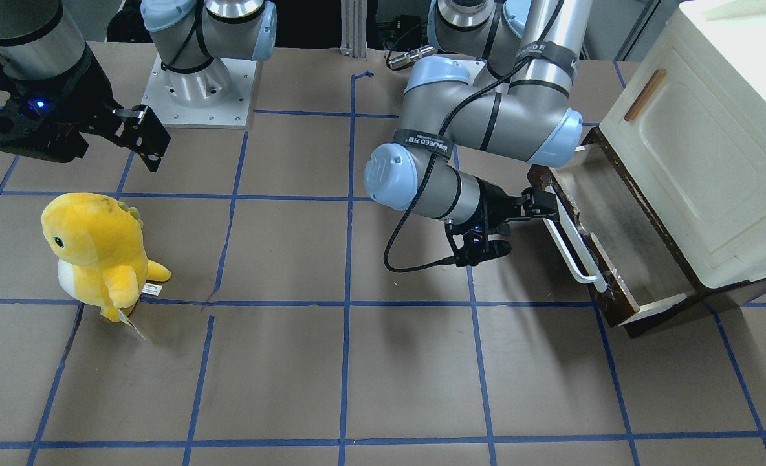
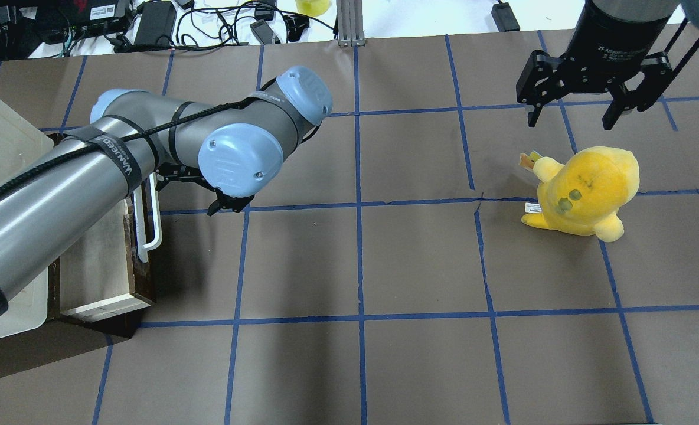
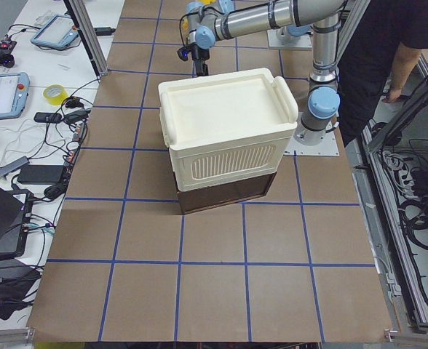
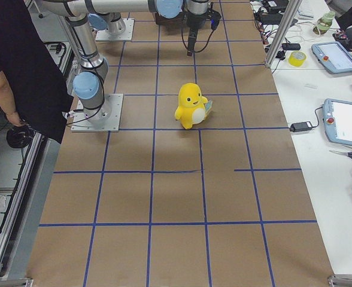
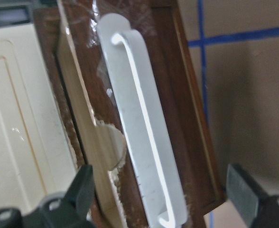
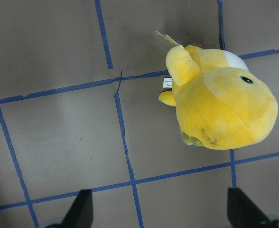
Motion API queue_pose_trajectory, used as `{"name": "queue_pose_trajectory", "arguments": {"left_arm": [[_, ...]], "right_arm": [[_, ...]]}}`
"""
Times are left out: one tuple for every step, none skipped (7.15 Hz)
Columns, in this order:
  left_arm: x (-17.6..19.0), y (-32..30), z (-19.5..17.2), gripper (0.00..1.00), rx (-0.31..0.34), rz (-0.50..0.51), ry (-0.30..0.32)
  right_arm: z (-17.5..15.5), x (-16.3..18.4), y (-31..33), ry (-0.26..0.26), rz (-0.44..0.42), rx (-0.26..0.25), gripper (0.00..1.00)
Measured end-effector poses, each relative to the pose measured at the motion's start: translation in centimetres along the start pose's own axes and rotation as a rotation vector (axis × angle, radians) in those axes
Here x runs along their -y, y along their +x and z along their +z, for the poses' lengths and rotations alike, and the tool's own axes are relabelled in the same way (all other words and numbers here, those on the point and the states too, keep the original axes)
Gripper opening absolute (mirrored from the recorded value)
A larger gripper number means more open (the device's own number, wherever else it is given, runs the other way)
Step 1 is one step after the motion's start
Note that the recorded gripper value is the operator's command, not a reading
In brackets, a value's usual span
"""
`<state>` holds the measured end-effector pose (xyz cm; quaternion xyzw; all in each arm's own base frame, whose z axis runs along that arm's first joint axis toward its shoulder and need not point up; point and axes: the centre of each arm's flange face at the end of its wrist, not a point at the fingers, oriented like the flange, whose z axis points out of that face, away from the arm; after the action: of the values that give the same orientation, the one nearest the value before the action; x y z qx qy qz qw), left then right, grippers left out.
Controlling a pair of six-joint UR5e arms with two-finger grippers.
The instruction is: Pull drawer sideways
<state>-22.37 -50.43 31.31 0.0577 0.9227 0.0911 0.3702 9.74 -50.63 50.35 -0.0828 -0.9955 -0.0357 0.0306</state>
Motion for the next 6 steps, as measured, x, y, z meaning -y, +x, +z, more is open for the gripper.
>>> {"name": "queue_pose_trajectory", "arguments": {"left_arm": [[-1.3, -1.9, -3.1, 1.0, -0.143, 0.038, 0.047], [-2.9, -4.1, -6.0, 1.0, -0.294, 0.051, 0.118], [-4.3, -6.7, -7.8, 1.0, -0.44, 0.029, 0.174], [-5.3, -9.4, -8.6, 1.0, -0.566, 0.0, 0.206], [-6.4, -12.3, -8.9, 0.99, -0.646, -0.023, 0.24], [-7.5, -15.0, -9.0, 0.97, -0.686, -0.046, 0.274]], "right_arm": [[0.0, 0.0, 0.0, 0.0, 0.001, 0.0, 1.0], [0.0, 0.0, 0.0, 0.0, 0.001, 0.0, 1.0], [0.0, 0.0, 0.0, 0.0, 0.001, 0.0, 1.0], [0.0, 0.0, 0.0, 0.0, 0.001, 0.0, 1.0], [0.0, 0.0, 0.0, 0.0, 0.0, 0.0, 1.0], [0.0, 0.0, 0.0, 0.0, 0.0, 0.0, 1.0]]}}
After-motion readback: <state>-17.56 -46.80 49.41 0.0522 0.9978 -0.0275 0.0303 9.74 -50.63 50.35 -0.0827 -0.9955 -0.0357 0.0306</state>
